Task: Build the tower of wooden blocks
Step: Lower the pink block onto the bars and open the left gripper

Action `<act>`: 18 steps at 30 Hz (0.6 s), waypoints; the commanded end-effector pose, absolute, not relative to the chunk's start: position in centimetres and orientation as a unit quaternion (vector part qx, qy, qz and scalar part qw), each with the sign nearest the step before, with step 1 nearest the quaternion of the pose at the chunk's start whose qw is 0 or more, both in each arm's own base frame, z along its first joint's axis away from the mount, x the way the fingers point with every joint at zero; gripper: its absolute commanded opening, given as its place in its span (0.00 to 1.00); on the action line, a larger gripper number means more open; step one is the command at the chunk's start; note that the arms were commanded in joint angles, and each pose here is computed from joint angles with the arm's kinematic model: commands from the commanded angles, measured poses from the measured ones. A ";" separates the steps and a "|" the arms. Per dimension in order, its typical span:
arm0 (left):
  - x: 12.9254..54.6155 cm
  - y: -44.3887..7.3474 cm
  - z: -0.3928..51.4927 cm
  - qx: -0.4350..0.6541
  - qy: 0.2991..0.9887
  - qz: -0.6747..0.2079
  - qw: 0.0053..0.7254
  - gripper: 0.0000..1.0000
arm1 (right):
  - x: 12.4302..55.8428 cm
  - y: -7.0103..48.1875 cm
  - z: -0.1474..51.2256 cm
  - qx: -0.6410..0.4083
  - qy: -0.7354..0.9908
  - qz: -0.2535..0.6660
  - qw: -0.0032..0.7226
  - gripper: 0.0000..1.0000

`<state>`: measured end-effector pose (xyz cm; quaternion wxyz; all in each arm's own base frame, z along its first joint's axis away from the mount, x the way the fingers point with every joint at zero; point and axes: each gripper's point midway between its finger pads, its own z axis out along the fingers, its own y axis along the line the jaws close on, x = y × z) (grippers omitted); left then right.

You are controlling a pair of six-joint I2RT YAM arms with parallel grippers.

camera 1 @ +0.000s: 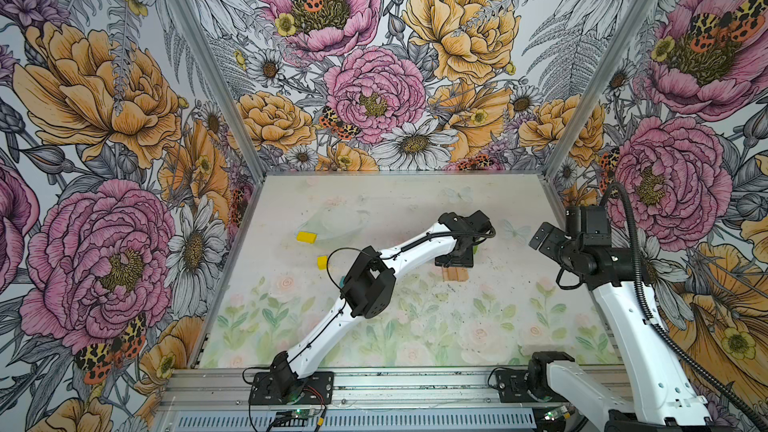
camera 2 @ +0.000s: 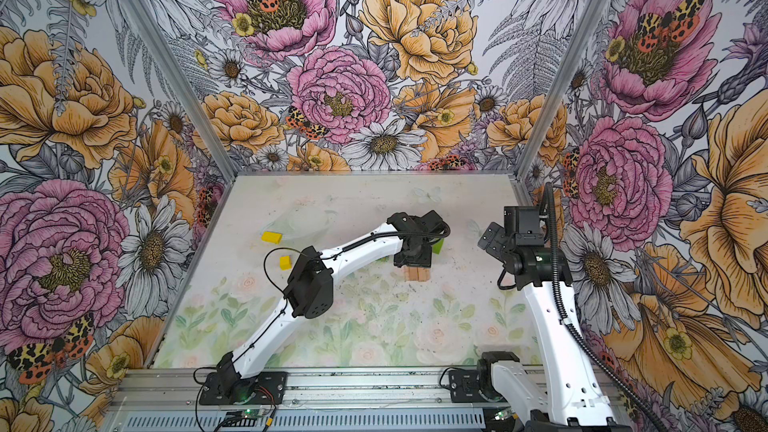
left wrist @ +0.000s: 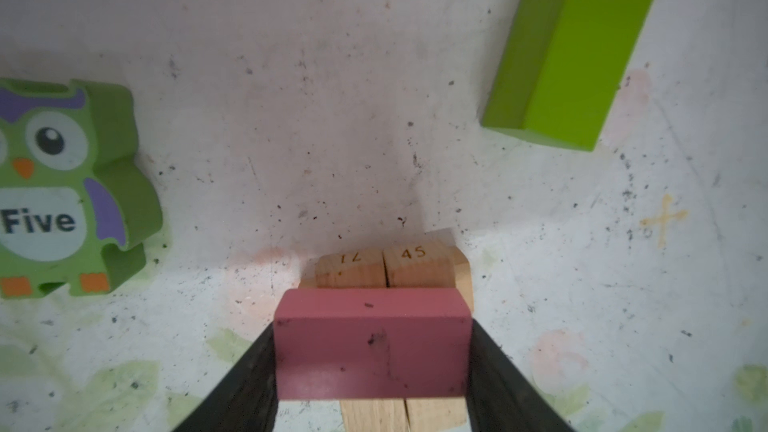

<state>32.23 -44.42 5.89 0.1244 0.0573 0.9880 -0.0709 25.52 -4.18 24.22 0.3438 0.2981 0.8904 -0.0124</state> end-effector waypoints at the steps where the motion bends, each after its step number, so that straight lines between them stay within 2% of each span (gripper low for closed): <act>1: 32.1 -44.7 5.8 0.053 0.989 -0.073 0.121 0.68 | 25.3 -4.4 24.5 0.290 0.889 -0.023 0.353 1.00; 13: 32.2 -45.2 7.7 0.067 0.984 -0.083 0.140 0.79 | 25.4 -4.3 24.3 0.284 0.892 -0.021 0.351 1.00; 18: 32.4 -45.4 10.8 0.070 0.979 -0.103 0.164 0.84 | 25.3 -4.3 24.3 0.284 0.892 -0.021 0.352 1.00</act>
